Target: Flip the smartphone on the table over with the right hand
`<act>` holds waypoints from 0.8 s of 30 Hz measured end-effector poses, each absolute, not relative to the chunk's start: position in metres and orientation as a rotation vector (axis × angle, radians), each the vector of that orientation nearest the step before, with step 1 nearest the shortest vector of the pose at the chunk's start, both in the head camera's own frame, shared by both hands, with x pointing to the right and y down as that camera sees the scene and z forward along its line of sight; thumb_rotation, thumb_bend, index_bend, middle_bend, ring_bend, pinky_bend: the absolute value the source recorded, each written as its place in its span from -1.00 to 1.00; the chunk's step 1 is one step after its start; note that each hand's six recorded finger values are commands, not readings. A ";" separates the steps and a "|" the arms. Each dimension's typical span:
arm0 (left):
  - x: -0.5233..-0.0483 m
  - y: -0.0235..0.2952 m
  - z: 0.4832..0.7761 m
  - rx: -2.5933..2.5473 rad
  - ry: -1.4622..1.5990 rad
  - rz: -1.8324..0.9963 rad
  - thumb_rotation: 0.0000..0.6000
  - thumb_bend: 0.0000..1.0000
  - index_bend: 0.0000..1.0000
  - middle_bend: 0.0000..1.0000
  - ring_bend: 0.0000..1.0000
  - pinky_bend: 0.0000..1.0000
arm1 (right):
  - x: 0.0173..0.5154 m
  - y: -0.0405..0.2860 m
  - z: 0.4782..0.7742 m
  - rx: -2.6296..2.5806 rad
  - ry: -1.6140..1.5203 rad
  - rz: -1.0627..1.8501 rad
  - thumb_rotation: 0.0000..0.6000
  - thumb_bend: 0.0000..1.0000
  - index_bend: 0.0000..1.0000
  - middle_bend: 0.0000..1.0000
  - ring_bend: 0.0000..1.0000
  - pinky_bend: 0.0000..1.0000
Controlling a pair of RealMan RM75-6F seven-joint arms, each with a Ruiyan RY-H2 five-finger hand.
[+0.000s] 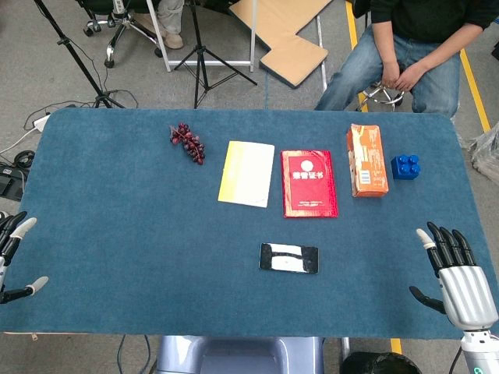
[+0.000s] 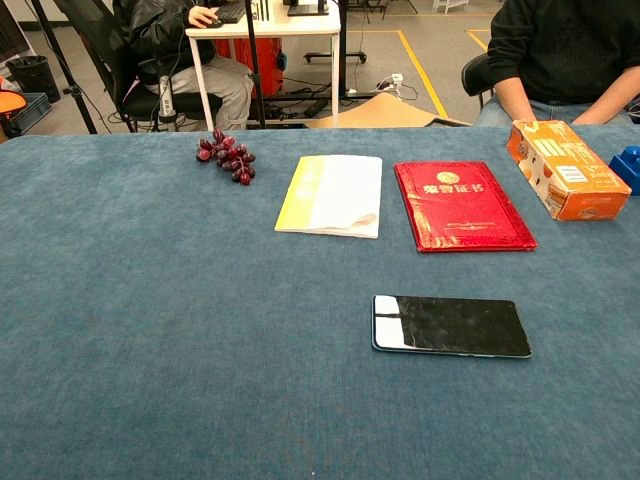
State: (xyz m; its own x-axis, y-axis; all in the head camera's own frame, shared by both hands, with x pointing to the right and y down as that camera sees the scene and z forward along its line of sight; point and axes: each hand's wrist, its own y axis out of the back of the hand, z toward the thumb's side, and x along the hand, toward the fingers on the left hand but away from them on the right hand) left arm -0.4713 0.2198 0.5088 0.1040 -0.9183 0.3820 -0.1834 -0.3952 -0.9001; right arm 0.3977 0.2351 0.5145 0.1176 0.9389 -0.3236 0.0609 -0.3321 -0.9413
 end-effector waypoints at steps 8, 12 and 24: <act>-0.470 0.221 0.512 -1.732 1.079 -1.355 1.00 -1.00 -1.00 -1.00 -1.00 -1.00 | 0.389 0.239 0.527 -1.649 -0.961 1.318 1.00 -1.00 -0.99 -1.00 -1.00 -1.00; -0.468 0.220 0.511 -1.730 1.082 -1.348 1.00 -1.00 -1.00 -1.00 -1.00 -1.00 | 0.376 0.238 0.544 -1.724 -0.907 1.303 1.00 -1.00 -0.97 -1.00 -1.00 -1.00; -0.474 0.211 0.528 -1.715 1.073 -1.427 1.00 -1.00 -1.00 -1.00 -1.00 -1.00 | 0.305 0.219 0.628 -1.985 -0.595 1.248 1.00 -0.50 -0.80 -0.91 -1.00 -1.00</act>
State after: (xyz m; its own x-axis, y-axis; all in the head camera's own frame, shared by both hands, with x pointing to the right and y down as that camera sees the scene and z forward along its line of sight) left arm -0.4736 0.2108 0.5277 0.0710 -0.8925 0.4453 -0.1798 -0.4506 -0.8744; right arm 0.3055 0.2194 0.6275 0.4282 0.6943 -0.5784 0.0122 -0.6445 -0.7645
